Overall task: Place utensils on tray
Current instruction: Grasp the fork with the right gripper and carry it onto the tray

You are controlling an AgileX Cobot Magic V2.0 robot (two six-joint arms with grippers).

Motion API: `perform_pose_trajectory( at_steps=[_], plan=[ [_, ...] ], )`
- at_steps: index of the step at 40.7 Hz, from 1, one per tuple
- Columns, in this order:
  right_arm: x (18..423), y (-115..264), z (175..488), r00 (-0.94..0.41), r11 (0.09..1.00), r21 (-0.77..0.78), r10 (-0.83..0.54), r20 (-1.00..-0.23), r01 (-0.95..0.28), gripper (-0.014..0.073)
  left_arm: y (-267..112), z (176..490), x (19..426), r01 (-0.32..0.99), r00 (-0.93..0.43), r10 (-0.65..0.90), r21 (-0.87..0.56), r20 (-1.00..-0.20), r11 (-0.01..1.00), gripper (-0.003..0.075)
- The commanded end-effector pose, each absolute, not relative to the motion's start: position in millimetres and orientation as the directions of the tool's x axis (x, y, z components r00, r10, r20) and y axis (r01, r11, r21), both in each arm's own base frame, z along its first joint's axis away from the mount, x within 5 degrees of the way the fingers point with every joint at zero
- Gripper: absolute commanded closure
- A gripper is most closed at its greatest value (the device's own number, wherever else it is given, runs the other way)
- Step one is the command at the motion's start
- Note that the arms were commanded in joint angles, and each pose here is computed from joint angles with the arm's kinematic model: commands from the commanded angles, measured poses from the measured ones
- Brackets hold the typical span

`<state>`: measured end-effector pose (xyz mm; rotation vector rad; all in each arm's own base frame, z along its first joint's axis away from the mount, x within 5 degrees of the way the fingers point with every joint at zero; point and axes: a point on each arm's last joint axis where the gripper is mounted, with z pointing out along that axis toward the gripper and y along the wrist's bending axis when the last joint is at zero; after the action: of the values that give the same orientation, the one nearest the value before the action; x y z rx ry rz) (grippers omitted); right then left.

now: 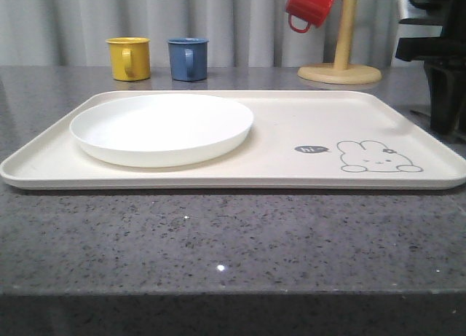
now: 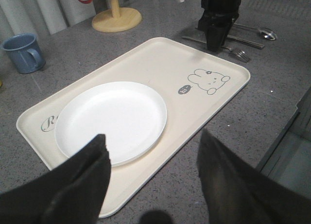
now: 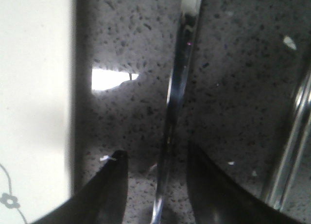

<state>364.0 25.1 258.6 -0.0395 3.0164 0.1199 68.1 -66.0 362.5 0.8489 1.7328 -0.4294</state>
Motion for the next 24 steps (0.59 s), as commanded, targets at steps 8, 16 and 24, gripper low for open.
perform_pose_trajectory(
  at_steps=[8, 16, 24],
  plan=[
    [361.2, 25.0, 279.6, -0.986, 0.996, 0.084, -0.019, -0.166, -0.034, 0.0384, -67.2, 377.2, 68.1, 0.719, -0.084, 0.243, 0.11, -0.967, 0.686, 0.033],
    [359.7, 25.0, 279.3, -0.988, 0.996, 0.084, -0.021, -0.15, -0.034, 0.0566, -67.2, 377.2, 68.1, 0.719, -0.084, 0.243, 0.11, -0.967, 0.686, 0.033],
    [359.6, 24.8, 279.3, -0.989, 0.996, 0.082, -0.022, -0.149, -0.034, 0.0571, -67.2, 377.2, 68.1, 0.719, -0.084, 0.243, 0.11, -0.967, 0.686, 0.033]
  ],
)
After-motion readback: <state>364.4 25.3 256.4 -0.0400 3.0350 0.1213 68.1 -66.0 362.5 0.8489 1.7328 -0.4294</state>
